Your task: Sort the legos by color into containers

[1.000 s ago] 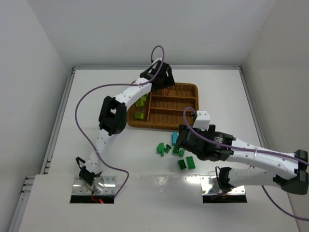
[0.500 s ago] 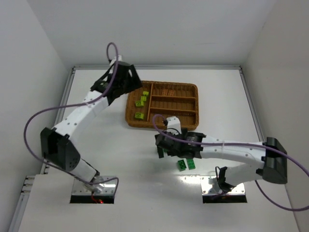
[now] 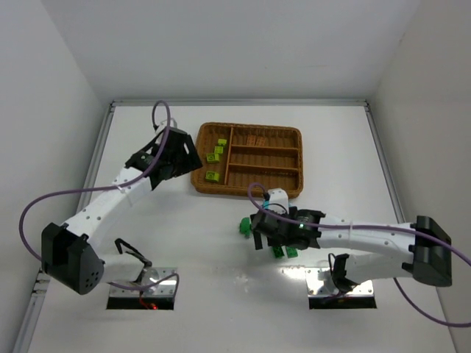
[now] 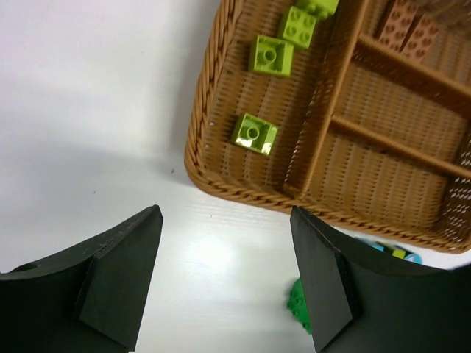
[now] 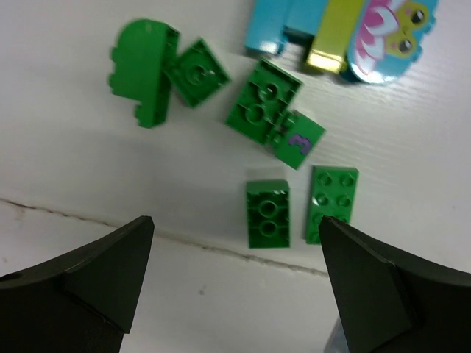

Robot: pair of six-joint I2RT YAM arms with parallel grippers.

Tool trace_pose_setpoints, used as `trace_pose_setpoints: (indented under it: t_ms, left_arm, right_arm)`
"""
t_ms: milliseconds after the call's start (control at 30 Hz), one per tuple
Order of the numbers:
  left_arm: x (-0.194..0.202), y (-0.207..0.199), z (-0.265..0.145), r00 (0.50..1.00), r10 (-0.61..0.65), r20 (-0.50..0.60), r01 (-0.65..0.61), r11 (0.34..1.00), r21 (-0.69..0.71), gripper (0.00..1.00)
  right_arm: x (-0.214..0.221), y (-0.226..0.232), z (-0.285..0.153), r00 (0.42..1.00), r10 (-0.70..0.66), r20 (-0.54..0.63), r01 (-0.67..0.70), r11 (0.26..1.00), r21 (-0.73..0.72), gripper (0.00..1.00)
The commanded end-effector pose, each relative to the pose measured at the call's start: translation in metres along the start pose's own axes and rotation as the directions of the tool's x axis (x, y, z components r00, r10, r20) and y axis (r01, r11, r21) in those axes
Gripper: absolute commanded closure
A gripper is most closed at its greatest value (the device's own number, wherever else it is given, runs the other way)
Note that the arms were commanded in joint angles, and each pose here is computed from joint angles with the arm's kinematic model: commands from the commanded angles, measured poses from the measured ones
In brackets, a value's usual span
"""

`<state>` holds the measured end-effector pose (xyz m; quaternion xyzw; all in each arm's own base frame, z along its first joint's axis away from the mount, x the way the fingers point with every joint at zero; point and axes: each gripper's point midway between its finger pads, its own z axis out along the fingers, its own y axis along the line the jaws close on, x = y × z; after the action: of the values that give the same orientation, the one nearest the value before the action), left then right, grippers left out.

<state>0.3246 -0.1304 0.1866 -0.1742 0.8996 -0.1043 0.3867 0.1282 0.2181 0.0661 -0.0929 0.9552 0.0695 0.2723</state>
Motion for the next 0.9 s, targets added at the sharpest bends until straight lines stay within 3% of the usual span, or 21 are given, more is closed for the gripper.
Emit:
trace_pose_setpoints:
  t_ms: [0,200,567,867]
  left_arm:
    - [0.007,-0.007,-0.009,1.0,0.026,-0.008,-0.025,0.999,0.032,0.23]
    - [0.015,-0.019,-0.011,0.999,0.046,-0.014,-0.045,0.998,0.052,0.23]
    - [0.032,-0.032,-0.005,0.996,0.083,-0.043,-0.081,0.995,0.049,0.23]
    - [0.037,-0.037,-0.003,0.994,0.1,-0.054,-0.096,0.994,0.056,0.23]
  right_arm:
    - [0.013,-0.013,-0.006,0.998,0.042,-0.035,-0.042,0.999,-0.001,0.04]
    - [0.044,-0.018,0.003,0.991,0.0,-0.135,-0.002,1.0,-0.017,0.03]
    - [0.052,-0.011,0.018,0.986,-0.054,-0.156,0.048,0.998,-0.042,0.29]
    - [0.061,-0.014,0.033,0.978,-0.079,-0.191,0.078,0.997,-0.013,0.32]
